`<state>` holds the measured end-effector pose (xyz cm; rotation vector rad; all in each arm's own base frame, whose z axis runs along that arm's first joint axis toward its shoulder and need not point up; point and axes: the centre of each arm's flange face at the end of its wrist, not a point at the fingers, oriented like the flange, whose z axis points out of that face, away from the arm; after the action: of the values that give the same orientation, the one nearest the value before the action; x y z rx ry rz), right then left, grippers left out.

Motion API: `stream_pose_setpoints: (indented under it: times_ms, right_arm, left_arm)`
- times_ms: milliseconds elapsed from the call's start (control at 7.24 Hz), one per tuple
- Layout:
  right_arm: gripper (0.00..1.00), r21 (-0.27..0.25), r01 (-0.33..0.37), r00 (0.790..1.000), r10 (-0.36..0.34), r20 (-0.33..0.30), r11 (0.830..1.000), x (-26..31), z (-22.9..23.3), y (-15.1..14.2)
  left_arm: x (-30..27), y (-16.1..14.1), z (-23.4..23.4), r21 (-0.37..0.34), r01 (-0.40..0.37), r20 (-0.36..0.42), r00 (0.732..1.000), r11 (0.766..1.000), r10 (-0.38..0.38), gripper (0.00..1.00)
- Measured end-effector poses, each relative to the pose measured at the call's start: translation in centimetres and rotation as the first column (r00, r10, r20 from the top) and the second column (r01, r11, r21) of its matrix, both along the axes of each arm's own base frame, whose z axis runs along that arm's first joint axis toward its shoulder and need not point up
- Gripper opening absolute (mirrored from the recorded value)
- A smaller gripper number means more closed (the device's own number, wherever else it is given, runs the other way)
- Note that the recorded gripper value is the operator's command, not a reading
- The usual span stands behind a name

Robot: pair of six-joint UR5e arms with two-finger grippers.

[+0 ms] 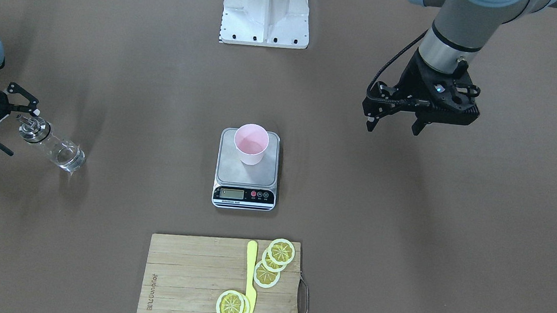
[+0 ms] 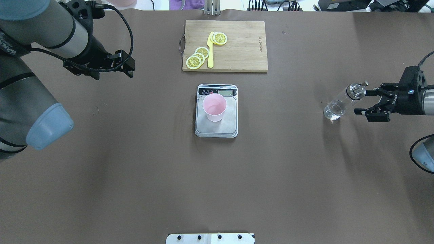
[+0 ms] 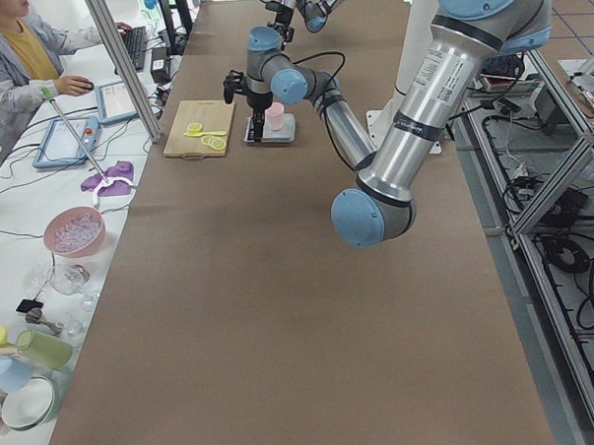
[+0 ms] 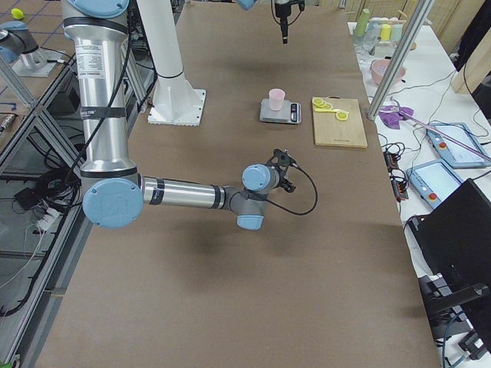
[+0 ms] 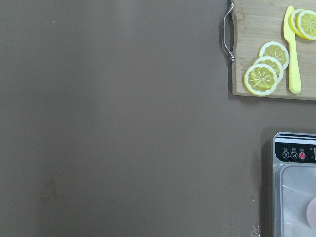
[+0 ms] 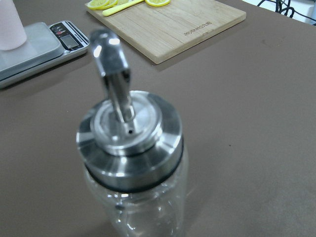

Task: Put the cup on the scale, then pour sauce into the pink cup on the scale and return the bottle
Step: 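Reach the right gripper to the glass sauce bottle and grasp it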

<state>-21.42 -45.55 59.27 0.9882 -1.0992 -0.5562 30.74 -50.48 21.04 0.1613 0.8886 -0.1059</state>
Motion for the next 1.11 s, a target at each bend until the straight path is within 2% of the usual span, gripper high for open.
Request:
stream_pose_setpoints:
  times_ms: [415,1105]
  right_arm:
    - [0.92,-0.002,-0.029,0.993,0.029,0.118,1.0,-2.9,0.5,1.7]
    - [0.87,0.036,-0.165,0.971,0.156,0.182,0.986,-6.0,2.0,1.3]
  left_arm:
    - [0.1,0.0,-0.9,-0.014,0.016,-0.01,1.0,1.0,-0.016,0.97]
    - [0.1,0.0,-1.2,-0.019,0.021,-0.014,1.0,1.0,-0.021,0.97]
